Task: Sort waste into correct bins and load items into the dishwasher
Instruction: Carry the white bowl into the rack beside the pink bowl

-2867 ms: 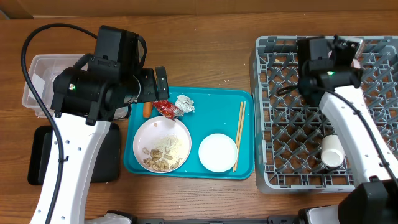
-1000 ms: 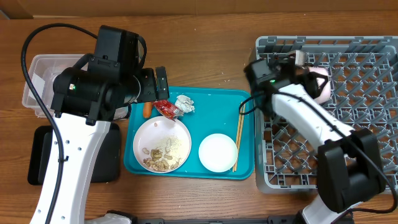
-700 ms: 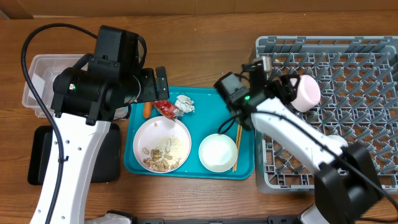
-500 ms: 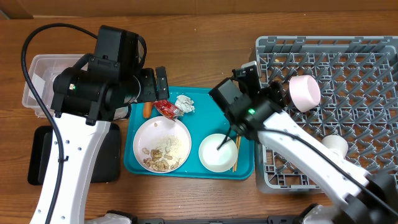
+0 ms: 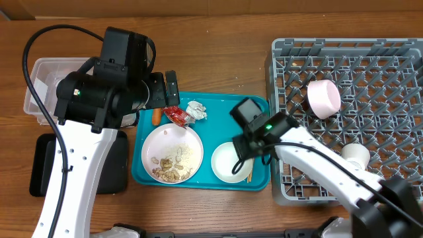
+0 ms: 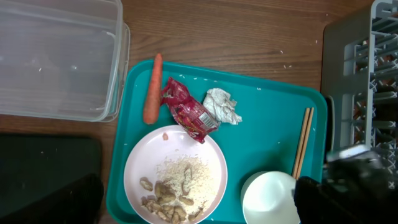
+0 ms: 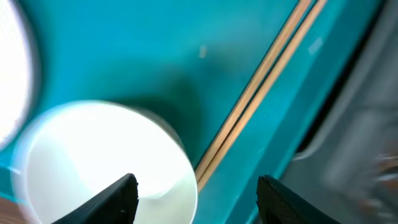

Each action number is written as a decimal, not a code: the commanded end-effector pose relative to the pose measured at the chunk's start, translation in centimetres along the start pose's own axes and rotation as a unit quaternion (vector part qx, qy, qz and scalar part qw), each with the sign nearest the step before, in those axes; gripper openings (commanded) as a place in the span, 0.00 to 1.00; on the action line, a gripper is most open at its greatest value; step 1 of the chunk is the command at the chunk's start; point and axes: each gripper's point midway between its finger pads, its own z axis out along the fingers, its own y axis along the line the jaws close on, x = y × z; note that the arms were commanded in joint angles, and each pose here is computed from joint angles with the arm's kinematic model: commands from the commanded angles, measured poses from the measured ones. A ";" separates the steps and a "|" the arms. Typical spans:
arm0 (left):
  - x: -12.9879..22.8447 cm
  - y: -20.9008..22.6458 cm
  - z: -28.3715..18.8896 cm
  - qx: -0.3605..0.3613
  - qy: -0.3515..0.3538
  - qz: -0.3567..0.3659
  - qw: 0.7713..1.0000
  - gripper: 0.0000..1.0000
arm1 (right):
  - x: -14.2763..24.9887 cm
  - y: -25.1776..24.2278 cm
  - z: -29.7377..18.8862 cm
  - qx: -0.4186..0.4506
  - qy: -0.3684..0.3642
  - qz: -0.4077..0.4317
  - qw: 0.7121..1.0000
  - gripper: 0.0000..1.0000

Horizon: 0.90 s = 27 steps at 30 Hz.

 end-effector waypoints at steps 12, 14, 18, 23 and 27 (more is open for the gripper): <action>-0.4 0.1 -0.1 -0.003 -0.006 -0.006 1.000 1.00 | 1.8 1.6 2.4 -0.049 0.041 -0.024 0.998 0.04; -0.4 0.1 -0.1 -0.003 -0.006 -0.006 1.000 1.00 | 0.7 1.4 1.3 -0.038 0.024 -0.024 0.999 0.04; -0.4 0.1 -0.1 -0.003 -0.006 -0.006 1.000 1.00 | -3.4 1.0 -2.8 -0.015 -0.053 -0.020 0.998 0.04; -0.4 0.1 -0.1 -0.003 -0.006 -0.006 1.000 1.00 | -8.8 -1.9 -9.9 0.064 -0.180 0.012 0.981 0.04; -0.4 0.1 -0.1 -0.003 -0.006 -0.006 1.000 1.00 | -10.4 -9.5 -15.0 0.241 -0.268 0.119 0.925 0.04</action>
